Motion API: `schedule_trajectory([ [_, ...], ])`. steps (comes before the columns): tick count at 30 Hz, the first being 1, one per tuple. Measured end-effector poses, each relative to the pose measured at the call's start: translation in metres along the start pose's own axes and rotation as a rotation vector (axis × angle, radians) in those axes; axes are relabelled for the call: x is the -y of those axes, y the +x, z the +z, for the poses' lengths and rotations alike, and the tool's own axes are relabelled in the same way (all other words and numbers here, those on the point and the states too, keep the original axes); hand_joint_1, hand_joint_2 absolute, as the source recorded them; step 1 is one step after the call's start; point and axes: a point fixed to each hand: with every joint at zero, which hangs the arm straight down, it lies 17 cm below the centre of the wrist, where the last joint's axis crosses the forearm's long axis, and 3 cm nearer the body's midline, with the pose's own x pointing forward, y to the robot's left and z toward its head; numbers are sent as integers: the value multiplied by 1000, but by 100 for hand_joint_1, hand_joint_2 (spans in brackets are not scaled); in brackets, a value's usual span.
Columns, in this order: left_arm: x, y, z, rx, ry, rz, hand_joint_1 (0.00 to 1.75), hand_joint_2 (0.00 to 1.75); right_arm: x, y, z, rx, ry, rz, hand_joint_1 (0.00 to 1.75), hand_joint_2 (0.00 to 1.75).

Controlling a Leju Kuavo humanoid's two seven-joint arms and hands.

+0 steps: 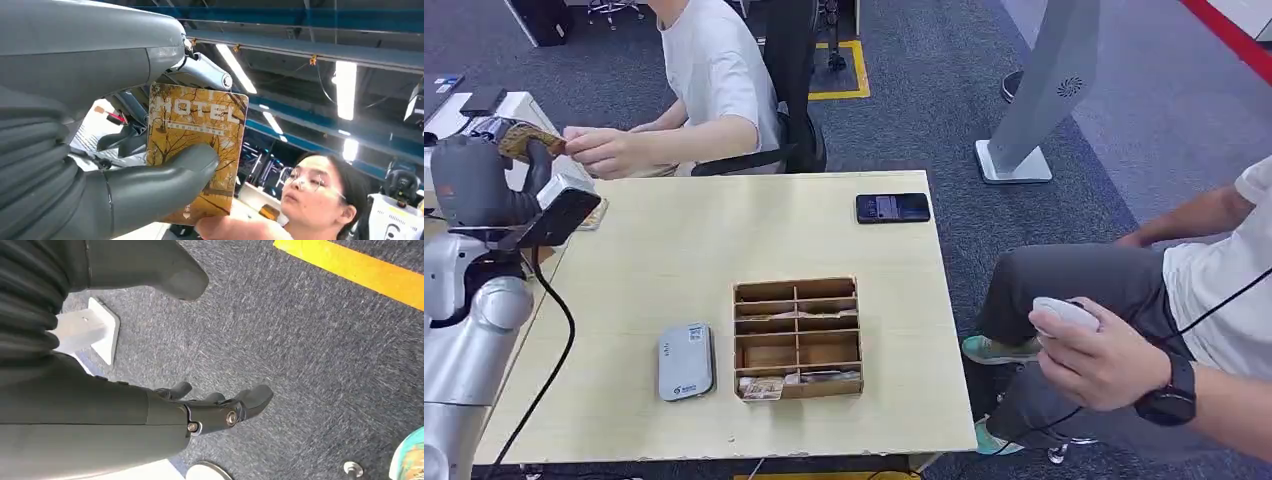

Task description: Pass the card to the sensor for recognition and then transmit it.

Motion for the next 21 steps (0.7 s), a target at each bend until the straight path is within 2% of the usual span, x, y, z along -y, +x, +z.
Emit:
schedule_trajectory([
  [6,7,-5,3,-11,-22,-3,175,175,3,3,-1,13,-8,14,0,175],
  [7,8,-5,4,-13,-28,2,0,175,4,3,-2,14,-11,17,0,175],
  [21,26,-14,10,-88,-112,101,0,175,2,0,0,9,4,23,0,175],
])
